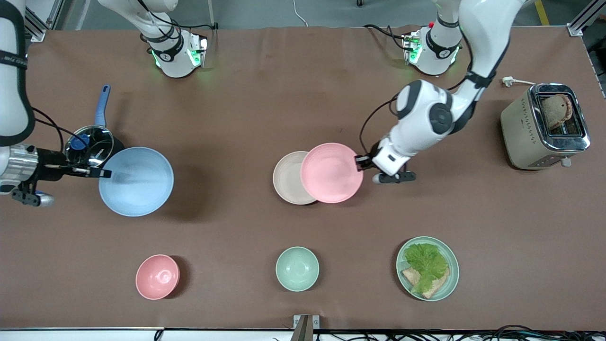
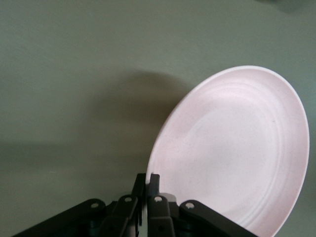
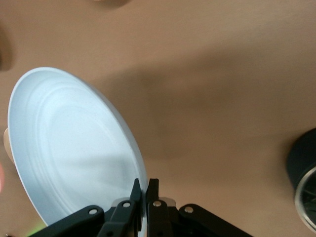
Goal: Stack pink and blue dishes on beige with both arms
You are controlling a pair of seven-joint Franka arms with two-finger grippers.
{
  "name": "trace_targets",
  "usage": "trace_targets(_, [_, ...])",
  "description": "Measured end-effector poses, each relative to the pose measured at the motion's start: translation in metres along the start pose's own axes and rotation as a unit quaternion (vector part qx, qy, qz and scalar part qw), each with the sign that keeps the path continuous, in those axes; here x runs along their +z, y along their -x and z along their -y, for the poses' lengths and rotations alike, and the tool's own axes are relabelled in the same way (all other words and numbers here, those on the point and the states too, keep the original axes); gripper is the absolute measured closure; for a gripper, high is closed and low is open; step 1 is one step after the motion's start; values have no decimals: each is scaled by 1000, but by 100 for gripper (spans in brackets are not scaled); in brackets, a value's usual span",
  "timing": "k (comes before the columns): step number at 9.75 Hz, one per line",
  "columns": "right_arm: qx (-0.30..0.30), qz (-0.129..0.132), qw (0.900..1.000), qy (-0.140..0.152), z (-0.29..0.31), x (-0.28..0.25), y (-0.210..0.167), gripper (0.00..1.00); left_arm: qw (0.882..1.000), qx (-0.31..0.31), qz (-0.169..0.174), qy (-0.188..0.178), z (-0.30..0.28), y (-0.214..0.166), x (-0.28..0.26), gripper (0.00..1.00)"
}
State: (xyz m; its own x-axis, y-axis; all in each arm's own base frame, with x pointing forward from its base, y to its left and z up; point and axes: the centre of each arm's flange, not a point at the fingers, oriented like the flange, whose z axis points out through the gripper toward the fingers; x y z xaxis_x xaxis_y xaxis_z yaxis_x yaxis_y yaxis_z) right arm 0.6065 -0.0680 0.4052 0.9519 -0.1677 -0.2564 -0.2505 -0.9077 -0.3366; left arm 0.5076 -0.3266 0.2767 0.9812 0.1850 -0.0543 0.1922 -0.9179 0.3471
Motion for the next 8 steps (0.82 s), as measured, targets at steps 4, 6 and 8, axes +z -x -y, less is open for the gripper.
trace_targets(4, [2, -33, 999, 4, 112, 90, 20, 93, 998, -31, -29, -45, -51, 25, 68, 95])
trace_targets(6, [8, -20, 1000, -6, 149, 131, 41, 93, 997, -44, -27, -53, -59, 44, 86, 90])
trace_targets(8, [3, -5, 1000, -25, 177, 164, 62, 93, 997, -49, -36, -48, -69, 44, 77, 70])
